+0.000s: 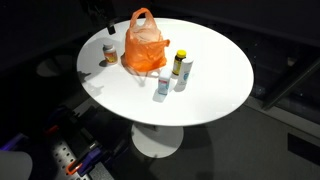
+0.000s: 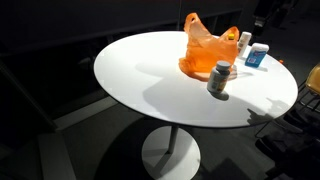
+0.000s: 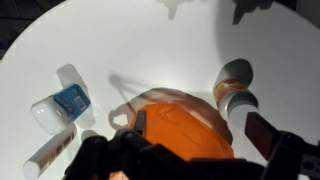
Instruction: Take the white and orange bottle out of the plastic bag and put it on the table
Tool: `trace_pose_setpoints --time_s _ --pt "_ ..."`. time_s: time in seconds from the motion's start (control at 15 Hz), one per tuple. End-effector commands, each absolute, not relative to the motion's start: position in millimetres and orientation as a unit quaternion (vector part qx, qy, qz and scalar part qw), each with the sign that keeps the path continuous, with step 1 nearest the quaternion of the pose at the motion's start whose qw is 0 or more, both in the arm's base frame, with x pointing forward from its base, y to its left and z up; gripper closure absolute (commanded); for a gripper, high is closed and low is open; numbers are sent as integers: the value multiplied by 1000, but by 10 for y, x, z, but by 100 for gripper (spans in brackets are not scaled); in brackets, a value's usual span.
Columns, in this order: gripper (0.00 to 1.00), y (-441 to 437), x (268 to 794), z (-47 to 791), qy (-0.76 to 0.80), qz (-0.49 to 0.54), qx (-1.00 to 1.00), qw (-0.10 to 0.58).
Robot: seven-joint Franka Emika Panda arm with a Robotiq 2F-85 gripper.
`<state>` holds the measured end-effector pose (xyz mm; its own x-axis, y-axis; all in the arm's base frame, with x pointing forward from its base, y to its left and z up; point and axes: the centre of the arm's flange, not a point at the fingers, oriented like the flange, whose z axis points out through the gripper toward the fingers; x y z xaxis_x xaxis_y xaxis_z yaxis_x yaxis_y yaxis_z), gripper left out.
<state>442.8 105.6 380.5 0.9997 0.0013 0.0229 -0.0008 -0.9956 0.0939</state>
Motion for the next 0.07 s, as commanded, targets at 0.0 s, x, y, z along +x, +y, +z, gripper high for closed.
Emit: trace_pose_setpoints --time_s 0.0 --pt "0 1056 4428 3805 0 11 999 47"
